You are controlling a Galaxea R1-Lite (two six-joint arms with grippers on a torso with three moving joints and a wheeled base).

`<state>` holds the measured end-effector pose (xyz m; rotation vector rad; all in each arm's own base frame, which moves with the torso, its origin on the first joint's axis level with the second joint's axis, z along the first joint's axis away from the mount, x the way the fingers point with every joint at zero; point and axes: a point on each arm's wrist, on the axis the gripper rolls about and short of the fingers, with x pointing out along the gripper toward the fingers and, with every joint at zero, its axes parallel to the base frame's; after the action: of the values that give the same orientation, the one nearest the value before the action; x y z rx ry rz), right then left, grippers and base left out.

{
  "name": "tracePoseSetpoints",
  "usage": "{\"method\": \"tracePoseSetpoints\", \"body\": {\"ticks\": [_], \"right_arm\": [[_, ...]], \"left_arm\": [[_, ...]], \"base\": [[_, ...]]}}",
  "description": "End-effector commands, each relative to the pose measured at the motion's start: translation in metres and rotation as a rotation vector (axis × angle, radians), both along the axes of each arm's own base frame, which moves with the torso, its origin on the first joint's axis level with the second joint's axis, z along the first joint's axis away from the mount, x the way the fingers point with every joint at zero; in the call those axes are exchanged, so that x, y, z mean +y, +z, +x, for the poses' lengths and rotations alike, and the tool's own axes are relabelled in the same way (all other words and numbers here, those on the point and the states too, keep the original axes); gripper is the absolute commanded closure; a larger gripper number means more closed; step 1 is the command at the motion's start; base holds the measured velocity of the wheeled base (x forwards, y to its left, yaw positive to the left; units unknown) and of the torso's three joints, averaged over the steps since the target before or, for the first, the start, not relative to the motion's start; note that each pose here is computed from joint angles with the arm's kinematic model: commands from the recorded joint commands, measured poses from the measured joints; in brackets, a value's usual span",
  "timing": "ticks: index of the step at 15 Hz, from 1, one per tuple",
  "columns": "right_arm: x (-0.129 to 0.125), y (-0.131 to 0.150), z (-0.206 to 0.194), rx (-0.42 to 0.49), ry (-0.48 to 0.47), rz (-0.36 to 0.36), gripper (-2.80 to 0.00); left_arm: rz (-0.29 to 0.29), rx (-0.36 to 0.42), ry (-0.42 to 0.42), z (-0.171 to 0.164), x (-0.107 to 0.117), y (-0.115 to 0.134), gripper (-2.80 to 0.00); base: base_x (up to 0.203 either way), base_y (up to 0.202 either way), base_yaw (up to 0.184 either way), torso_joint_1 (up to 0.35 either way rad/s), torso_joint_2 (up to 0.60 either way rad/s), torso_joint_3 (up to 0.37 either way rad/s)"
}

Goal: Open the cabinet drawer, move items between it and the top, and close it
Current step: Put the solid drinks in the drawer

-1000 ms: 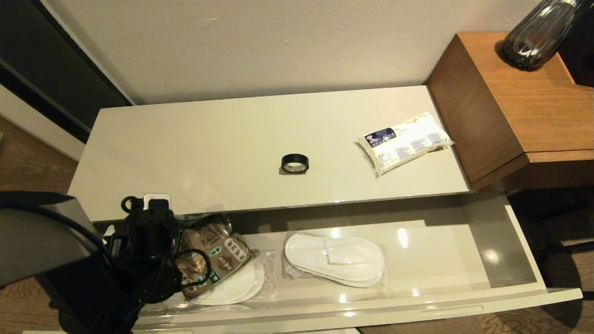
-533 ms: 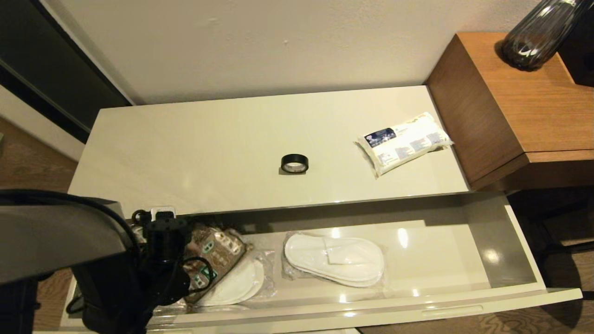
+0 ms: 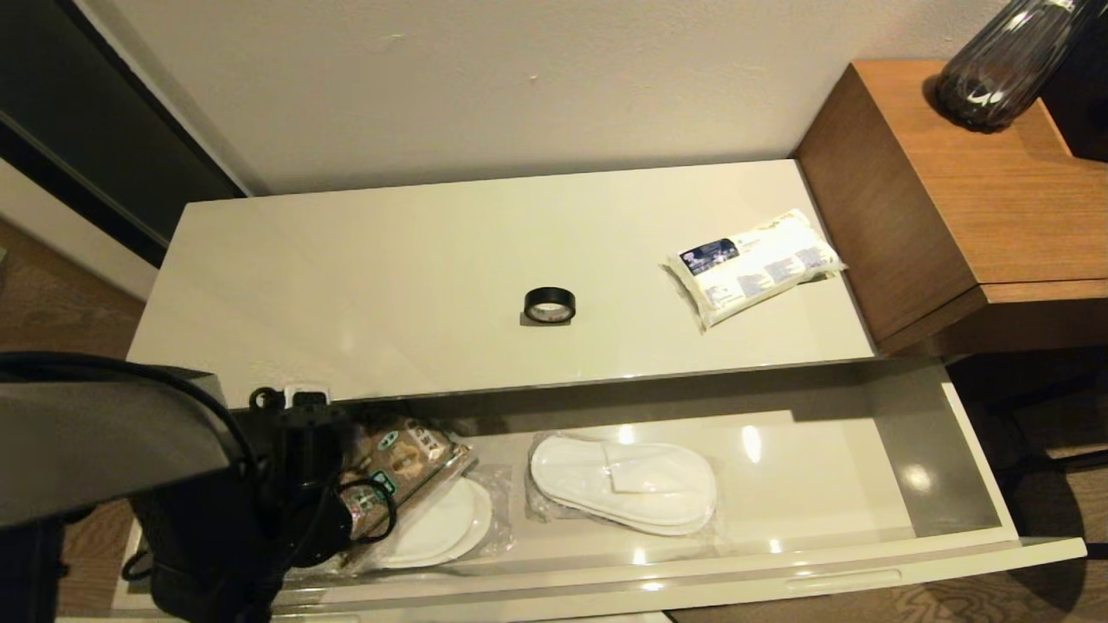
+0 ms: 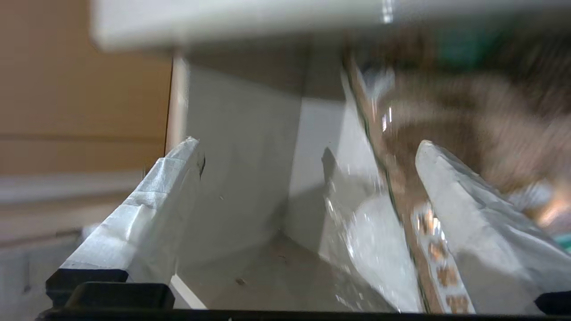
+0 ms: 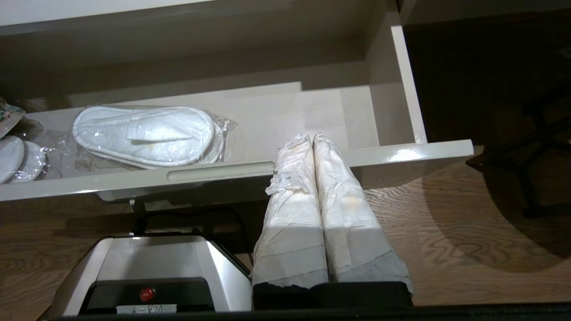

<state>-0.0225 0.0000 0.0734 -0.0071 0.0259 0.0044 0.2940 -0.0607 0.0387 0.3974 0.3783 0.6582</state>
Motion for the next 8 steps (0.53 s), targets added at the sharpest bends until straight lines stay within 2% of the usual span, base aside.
{"method": "tracePoseSetpoints", "body": {"ticks": [1, 3, 5, 6, 8], "right_arm": [[0.0, 0.0, 0.0, 0.002, 0.0, -0.001, 0.0], [0.0, 0.0, 0.0, 0.002, 0.0, -0.001, 0.0], [0.0, 0.0, 0.0, 0.002, 0.0, -0.001, 0.0], [0.0, 0.0, 0.0, 0.002, 0.0, -0.001, 0.0], [0.0, 0.0, 0.0, 0.002, 0.0, -0.001, 0.0]], "left_arm": [[-0.016, -0.132, -0.015, -0.015, 0.004, 0.05, -2.8], [-0.003, -0.18, -0.048, -0.041, 0.01, 0.083, -2.8], [0.007, -0.193, -0.079, -0.072, 0.018, 0.104, -2.8], [0.01, -0.196, -0.094, -0.088, 0.022, 0.114, 0.0], [0.017, -0.204, -0.127, -0.121, 0.03, 0.137, 0.0]], "base": [[0.0, 0.0, 0.0, 0.0, 0.0, 0.0], [0.0, 0.0, 0.0, 0.0, 0.0, 0.0], [0.0, 0.0, 0.0, 0.0, 0.0, 0.0], [0.0, 0.0, 0.0, 0.0, 0.0, 0.0], [0.0, 0.0, 0.0, 0.0, 0.0, 0.0]]}}
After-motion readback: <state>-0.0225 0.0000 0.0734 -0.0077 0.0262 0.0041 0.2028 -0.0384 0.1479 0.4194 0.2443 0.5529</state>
